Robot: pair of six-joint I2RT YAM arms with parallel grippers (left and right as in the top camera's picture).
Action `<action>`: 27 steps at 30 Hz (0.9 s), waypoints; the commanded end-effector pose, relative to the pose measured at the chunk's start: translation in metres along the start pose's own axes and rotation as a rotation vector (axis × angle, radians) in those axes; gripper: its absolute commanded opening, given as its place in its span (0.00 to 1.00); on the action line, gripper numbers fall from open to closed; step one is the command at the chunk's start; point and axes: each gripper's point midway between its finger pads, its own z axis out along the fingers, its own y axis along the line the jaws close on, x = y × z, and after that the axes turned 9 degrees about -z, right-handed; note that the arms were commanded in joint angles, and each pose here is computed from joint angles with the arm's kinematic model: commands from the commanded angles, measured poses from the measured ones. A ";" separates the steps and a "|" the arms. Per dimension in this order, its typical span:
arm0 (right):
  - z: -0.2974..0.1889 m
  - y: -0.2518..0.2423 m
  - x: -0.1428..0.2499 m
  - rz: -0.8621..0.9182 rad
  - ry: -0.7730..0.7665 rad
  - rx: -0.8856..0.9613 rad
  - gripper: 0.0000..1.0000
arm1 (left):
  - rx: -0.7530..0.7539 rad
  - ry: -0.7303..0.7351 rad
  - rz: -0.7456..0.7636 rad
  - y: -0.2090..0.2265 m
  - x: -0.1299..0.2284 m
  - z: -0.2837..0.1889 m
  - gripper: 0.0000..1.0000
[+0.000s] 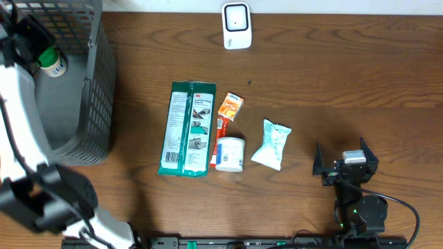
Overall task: Scan the item barcode
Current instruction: 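Move the left gripper back into the basket, then grasp the green-lidded jar in the basket with the left gripper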
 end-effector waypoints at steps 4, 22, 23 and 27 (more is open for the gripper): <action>0.000 -0.002 0.002 -0.010 0.007 0.013 0.99 | -0.098 0.009 0.075 0.016 -0.005 0.045 0.75; 0.000 -0.002 0.002 -0.010 0.007 0.013 0.99 | -0.214 0.020 0.116 0.051 0.016 0.136 0.77; 0.000 -0.002 0.002 -0.010 0.007 0.013 0.99 | -0.223 0.019 0.117 0.053 0.017 0.139 0.77; 0.000 -0.002 0.002 -0.010 0.008 0.013 0.99 | -0.248 0.027 0.118 0.061 0.022 0.148 0.77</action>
